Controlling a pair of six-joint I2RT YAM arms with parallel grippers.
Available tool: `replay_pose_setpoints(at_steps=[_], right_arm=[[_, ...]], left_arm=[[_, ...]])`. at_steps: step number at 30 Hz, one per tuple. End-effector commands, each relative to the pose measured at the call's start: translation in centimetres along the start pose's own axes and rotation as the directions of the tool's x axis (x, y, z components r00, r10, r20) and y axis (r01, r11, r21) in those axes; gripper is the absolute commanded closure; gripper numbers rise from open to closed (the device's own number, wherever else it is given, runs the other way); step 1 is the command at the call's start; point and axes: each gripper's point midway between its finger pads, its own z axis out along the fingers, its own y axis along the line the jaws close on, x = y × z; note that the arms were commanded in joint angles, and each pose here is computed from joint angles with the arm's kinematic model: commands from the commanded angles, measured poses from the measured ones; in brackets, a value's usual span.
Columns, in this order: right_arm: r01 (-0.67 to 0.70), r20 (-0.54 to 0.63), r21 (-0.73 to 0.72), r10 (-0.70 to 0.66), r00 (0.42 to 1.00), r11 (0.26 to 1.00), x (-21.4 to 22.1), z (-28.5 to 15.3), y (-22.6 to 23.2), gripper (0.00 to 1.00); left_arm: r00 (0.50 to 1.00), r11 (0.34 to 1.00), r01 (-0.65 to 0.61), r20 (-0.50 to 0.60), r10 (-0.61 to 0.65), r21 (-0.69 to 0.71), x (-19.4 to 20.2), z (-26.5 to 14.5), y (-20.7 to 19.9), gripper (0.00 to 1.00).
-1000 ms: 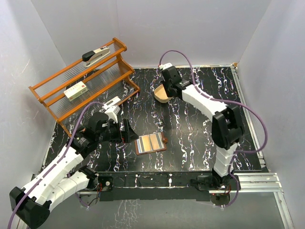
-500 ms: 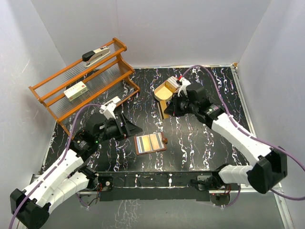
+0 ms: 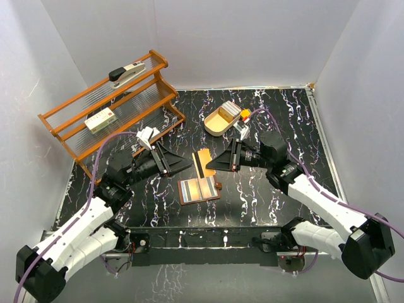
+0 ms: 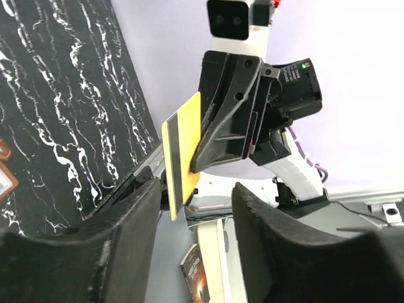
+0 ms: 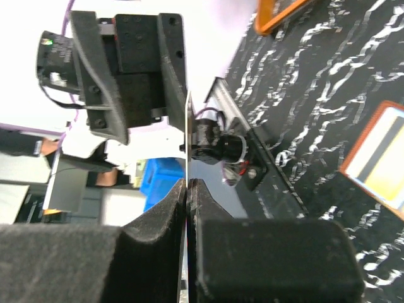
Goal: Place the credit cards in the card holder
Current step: Pick up the credit card from the storage box.
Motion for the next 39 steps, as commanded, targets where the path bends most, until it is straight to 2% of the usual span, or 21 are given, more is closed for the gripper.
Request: replay_pose_setpoints(at_steps=[1,2,4,8,10,12,14,16,20,22,24,32,39], right_arm=[[0.033,0.012,-0.198,-0.031,0.999,0.980,-0.2,-0.8,5.5,1.00],[0.028,0.012,-0.199,-0.026,1.000,0.980,-0.1,-0.8,5.5,1.00],[0.022,0.012,-0.201,-0.021,1.000,0.979,0.0,-0.8,5.5,1.00],[-0.001,-0.008,-0.226,-0.001,1.000,0.974,0.6,-0.4,5.6,1.00],[-0.013,-0.012,-0.225,0.010,1.000,0.974,0.9,-0.2,5.6,1.00],[-0.020,-0.023,-0.222,0.016,1.000,0.975,1.2,0.1,5.4,1.00],[-0.023,-0.030,-0.216,0.017,0.999,0.976,1.4,0.3,5.2,1.00],[-0.024,-0.031,-0.195,0.018,0.999,0.980,1.6,0.4,4.7,0.98],[0.001,-0.014,-0.113,-0.003,1.000,0.994,1.7,0.6,2.8,0.75],[0.034,0.012,-0.005,-0.034,0.999,0.999,1.2,0.6,1.1,0.63],[0.050,0.028,0.139,-0.054,0.998,0.989,0.9,0.2,-1.2,0.56],[0.144,0.043,0.468,-0.185,0.982,0.872,-0.4,-1.2,-8.4,0.44],[0.171,-0.065,0.636,-0.169,0.984,0.752,0.2,-1.0,-14.5,0.43]], left_arm=[[1.000,0.988,-0.012,-0.018,0.015,0.155,0.2,-0.2,-3.1,0.61],[1.000,0.988,-0.007,-0.022,0.010,0.156,0.2,-0.2,-3.0,0.65],[1.000,0.988,-0.004,-0.022,0.008,0.153,0.2,-0.1,-3.0,0.68],[1.000,0.991,0.003,-0.013,-0.001,0.137,0.2,-0.2,-2.5,0.59],[1.000,0.990,0.007,-0.013,-0.005,0.139,0.2,-0.2,-2.5,0.59],[1.000,0.988,0.013,-0.017,-0.010,0.152,0.3,-0.2,-2.6,0.68],[1.000,0.988,0.022,-0.019,-0.019,0.152,0.3,-0.2,-2.7,0.88],[1.000,0.990,0.022,-0.010,-0.021,0.138,0.1,-0.2,-2.6,1.00],[1.000,0.997,0.016,-0.007,-0.016,0.071,0.1,-0.2,-1.5,1.00],[1.000,1.000,-0.001,-0.006,0.001,0.021,0.1,-0.2,-0.5,1.00],[1.000,0.998,-0.022,-0.010,0.022,-0.064,0.2,-0.2,1.2,1.00],[0.995,0.936,-0.095,-0.047,0.084,-0.340,0.8,-1.0,8.1,1.00],[0.994,0.867,-0.086,-0.101,0.041,-0.491,1.6,-1.1,12.6,1.00]])
